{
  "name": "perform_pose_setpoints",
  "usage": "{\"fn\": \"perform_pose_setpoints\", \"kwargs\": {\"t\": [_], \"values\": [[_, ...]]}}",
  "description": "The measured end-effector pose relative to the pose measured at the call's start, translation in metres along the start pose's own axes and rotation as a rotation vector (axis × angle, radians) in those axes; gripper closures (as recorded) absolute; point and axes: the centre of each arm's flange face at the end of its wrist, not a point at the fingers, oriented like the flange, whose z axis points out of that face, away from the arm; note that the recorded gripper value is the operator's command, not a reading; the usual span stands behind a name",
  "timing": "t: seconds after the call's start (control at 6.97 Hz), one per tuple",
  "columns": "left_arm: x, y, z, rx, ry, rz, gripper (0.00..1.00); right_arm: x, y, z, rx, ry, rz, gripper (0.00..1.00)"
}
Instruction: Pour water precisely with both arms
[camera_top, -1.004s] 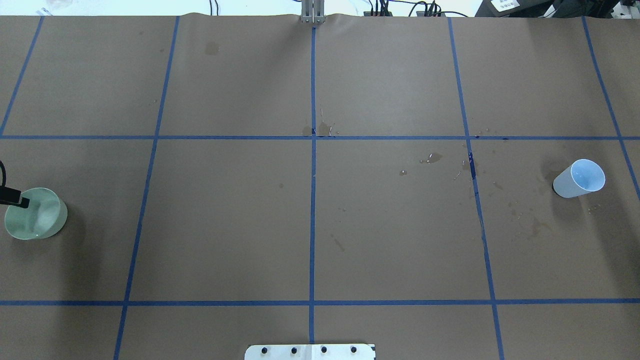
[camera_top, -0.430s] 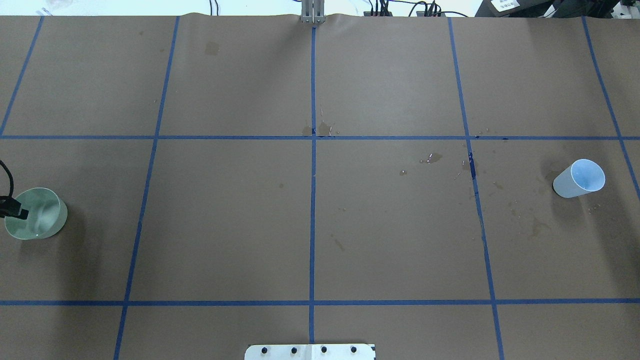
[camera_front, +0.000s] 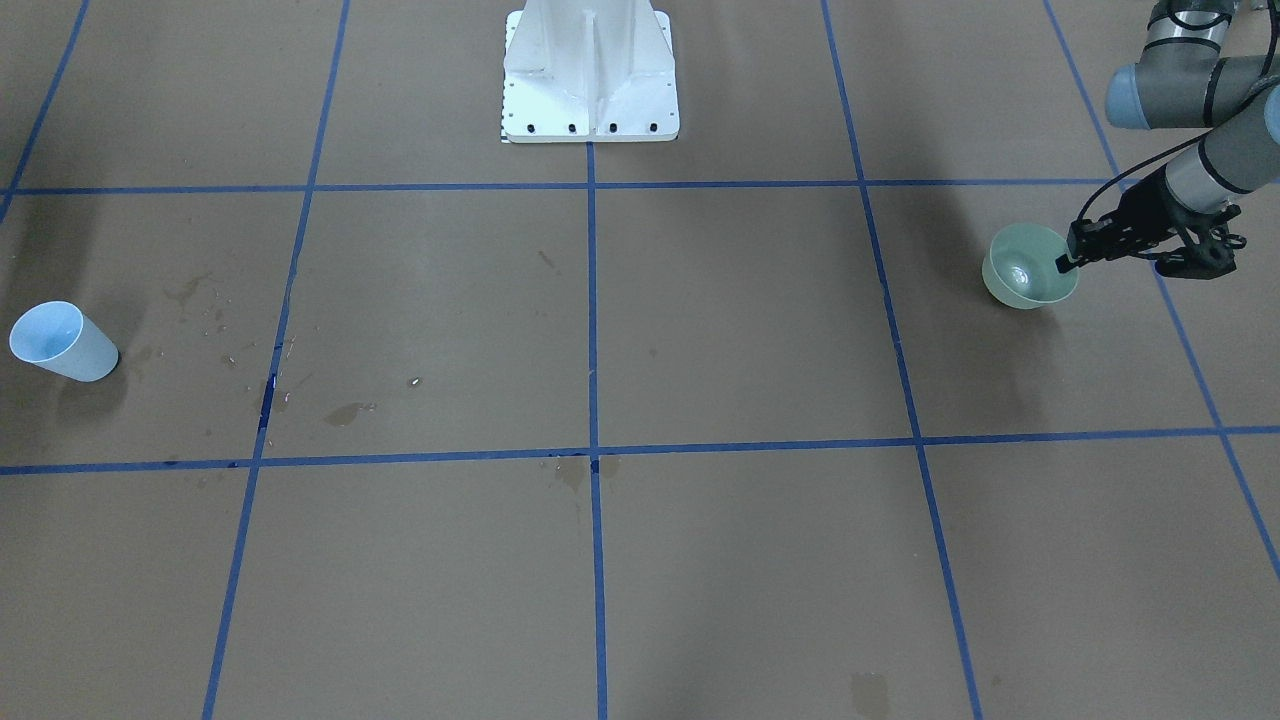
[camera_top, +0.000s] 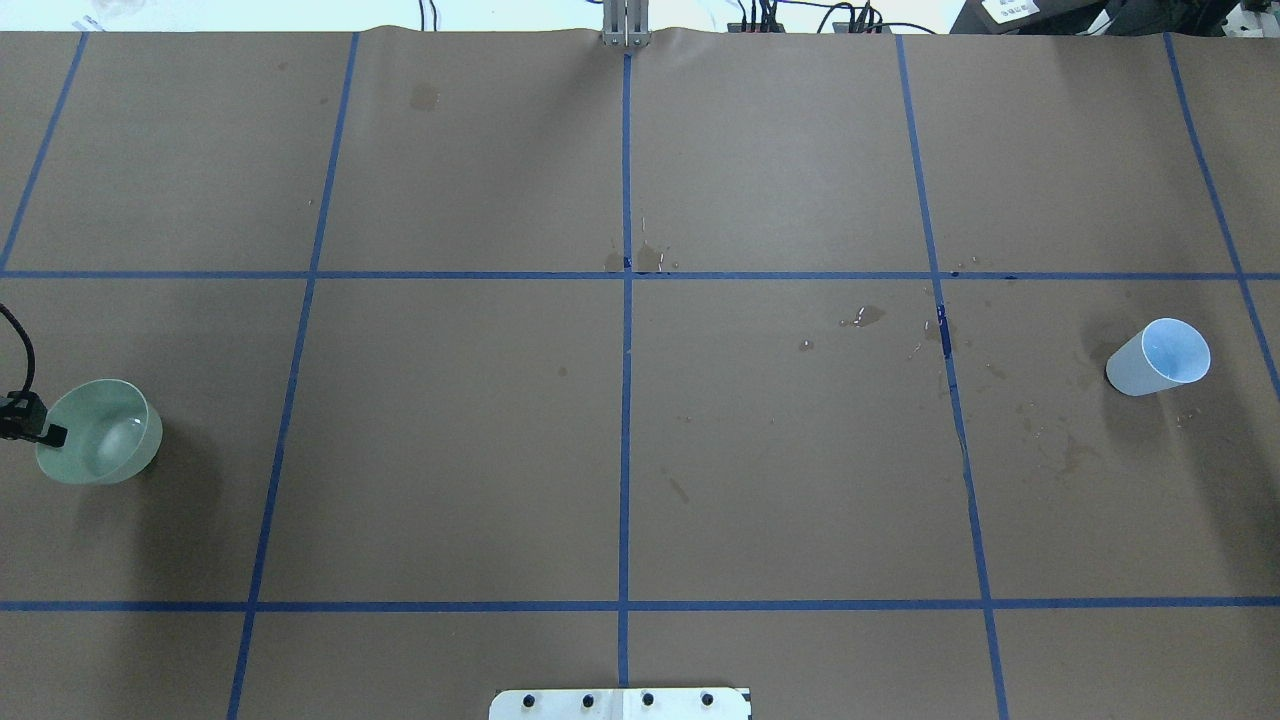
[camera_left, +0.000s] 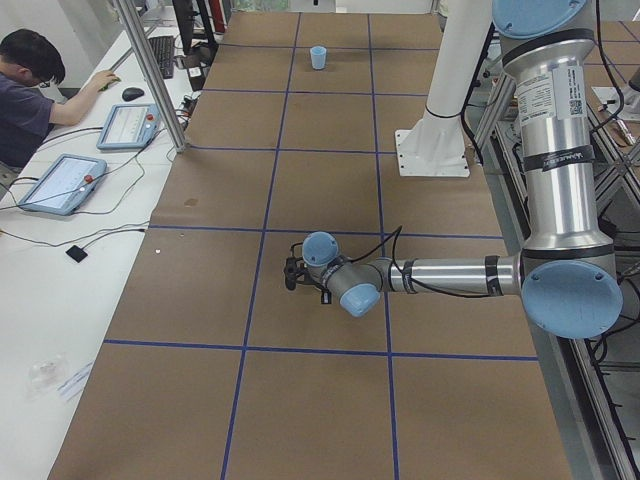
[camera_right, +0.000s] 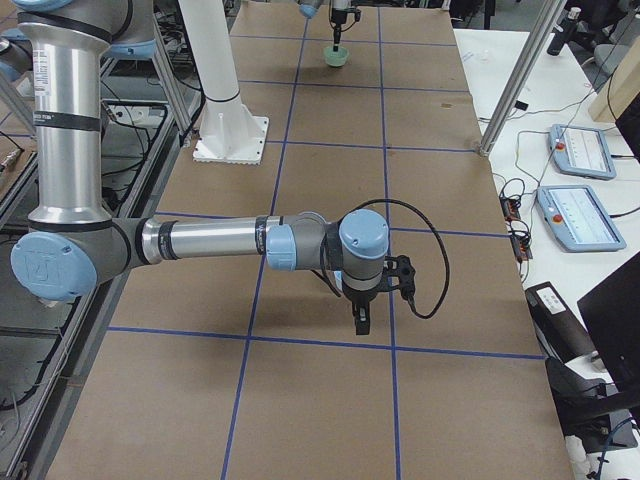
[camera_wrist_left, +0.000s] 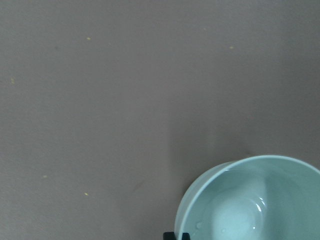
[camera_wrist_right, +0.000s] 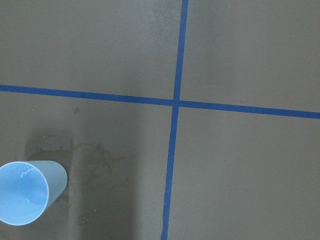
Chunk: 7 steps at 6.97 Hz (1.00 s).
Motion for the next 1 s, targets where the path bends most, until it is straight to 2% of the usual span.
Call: {"fn": "perform_pose_setpoints", "kwargs": {"t": [0.29,0.43,0.57,0.72,1.0], "values": [[0.103,-0.047,-0.049,-0.016,0.035,-0.077,1.0,-0.003,0.001,-0.002,0.006,-0.004,-0.005,0.0],[0.18,-0.077,-0.075,-0.015,0.027,-0.122,1.0,0.001,0.006,0.001,0.0,0.0,-0.001,0.0],[0.255,-0.095,-0.084,-0.016,0.016,-0.165,1.0,0.004,0.01,0.004,-0.004,0.001,0.004,0.0],[0.333,-0.1,-0.067,-0.018,-0.005,-0.202,1.0,0.005,0.012,0.006,-0.007,0.0,0.01,0.0],[0.47,-0.097,0.007,-0.009,-0.064,-0.258,1.0,0.003,0.01,0.005,-0.008,-0.009,0.029,0.0]]}}
